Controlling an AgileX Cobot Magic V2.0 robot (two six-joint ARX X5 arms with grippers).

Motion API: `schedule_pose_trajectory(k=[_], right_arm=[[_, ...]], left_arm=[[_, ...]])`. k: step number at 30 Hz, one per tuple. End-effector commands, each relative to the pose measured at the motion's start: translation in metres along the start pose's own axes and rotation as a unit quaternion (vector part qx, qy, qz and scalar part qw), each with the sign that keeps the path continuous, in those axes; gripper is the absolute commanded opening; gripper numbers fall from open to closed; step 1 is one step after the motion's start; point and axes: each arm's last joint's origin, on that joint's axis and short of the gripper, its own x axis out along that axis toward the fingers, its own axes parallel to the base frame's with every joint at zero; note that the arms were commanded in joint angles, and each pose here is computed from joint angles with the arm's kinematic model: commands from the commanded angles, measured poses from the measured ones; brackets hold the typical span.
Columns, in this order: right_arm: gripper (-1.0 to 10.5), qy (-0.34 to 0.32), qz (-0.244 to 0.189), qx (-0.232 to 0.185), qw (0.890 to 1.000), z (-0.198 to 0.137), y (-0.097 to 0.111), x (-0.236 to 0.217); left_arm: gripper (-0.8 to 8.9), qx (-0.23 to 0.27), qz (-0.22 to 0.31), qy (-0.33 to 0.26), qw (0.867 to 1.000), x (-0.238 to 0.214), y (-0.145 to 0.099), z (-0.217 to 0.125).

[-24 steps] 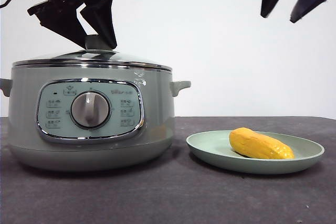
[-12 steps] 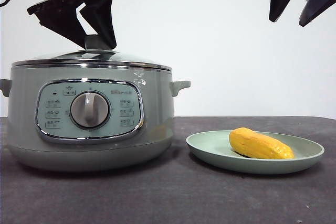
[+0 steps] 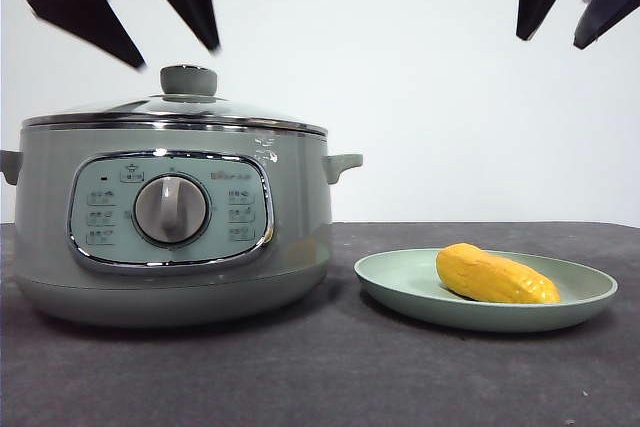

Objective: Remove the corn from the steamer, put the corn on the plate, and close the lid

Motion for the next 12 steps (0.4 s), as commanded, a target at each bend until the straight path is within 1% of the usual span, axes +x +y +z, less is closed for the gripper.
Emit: schedule_pose_trajectory(k=[1,2,4,5,6,10,12], right_arm=[[1.7,-0.022,0.001,-0.002,1.0,-0.003,-0.001,-0.013],[1.2,-0.032,0.002,-0.001,0.999,-0.005,-0.002,-0.019],[0.4,-0.052,0.003,0.0,0.999,-0.007,-0.003,-0.03],[0.1,-0.069,0.004,0.0,0.998,-0.009,-0.004,-0.037],[-0.1,-0.085,0.005,-0.001,0.996,-0.011,-0.004,-0.042],[-0.1,-0.163,0.01,0.001,0.987,-0.029,-0.007,-0.058],[-0.1,-0.203,0.012,0.005,0.979,-0.045,-0.008,-0.06]], left_arm=[[3.19,-0.005,-0.005,-0.003,1.0,-0.028,-0.001,-0.006],[2.01,-0.003,-0.005,-0.005,1.0,-0.038,-0.001,-0.008],[-0.27,0.007,-0.005,-0.015,1.0,-0.056,-0.001,-0.013],[-0.04,0.011,-0.005,-0.028,1.0,-0.067,-0.002,-0.015],[-0.08,0.013,-0.003,-0.041,0.999,-0.076,-0.002,-0.017],[-0.08,0.02,0.033,-0.106,0.994,-0.112,-0.003,-0.028],[-0.08,0.019,0.053,-0.142,0.988,-0.123,-0.003,-0.04]])
